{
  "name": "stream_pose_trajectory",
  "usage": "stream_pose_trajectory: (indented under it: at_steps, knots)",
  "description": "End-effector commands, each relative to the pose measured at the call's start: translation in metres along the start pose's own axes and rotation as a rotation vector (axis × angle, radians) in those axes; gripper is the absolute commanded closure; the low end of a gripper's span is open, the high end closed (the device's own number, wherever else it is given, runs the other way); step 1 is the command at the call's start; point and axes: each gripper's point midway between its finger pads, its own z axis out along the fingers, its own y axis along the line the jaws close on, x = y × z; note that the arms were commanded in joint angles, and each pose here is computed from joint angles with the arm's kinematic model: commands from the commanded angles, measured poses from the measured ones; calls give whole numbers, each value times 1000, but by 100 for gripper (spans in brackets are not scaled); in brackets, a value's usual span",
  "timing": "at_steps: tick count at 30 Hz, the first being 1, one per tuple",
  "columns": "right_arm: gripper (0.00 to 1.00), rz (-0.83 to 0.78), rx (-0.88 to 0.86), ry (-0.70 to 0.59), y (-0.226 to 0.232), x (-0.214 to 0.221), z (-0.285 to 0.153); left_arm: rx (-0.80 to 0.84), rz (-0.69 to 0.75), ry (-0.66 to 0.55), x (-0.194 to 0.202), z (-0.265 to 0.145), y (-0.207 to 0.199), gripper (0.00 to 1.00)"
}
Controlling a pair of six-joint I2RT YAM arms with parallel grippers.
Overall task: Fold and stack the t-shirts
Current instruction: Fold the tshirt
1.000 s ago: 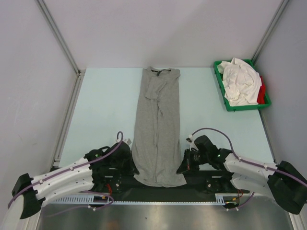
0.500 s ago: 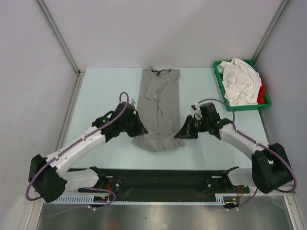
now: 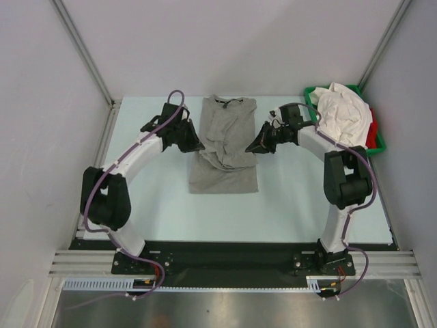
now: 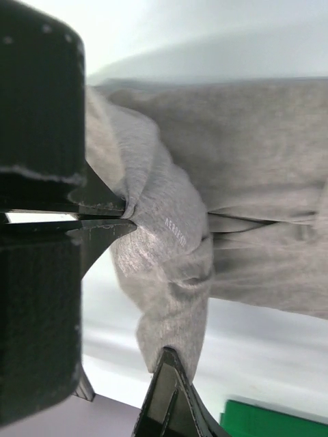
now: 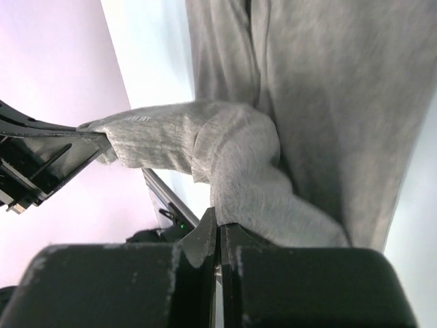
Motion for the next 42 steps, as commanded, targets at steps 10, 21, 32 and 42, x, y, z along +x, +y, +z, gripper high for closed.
stream_pose_trajectory:
  at_steps: [10,21,32,42]
  knots:
    - [100,54,-35,-5,1,-55,19,107,7,-18,-70,34,-6,100]
    - [100,100,-35,-14,-15,-77,24,136,-2,34,-74,64,-7,100]
    - [92,145,-42,14,-34,-90,37,84,-15,76,-76,83,10,92]
    - [53,126,-6,-100,-43,-145,-3,-194,197,-64,-121,27,33,46]
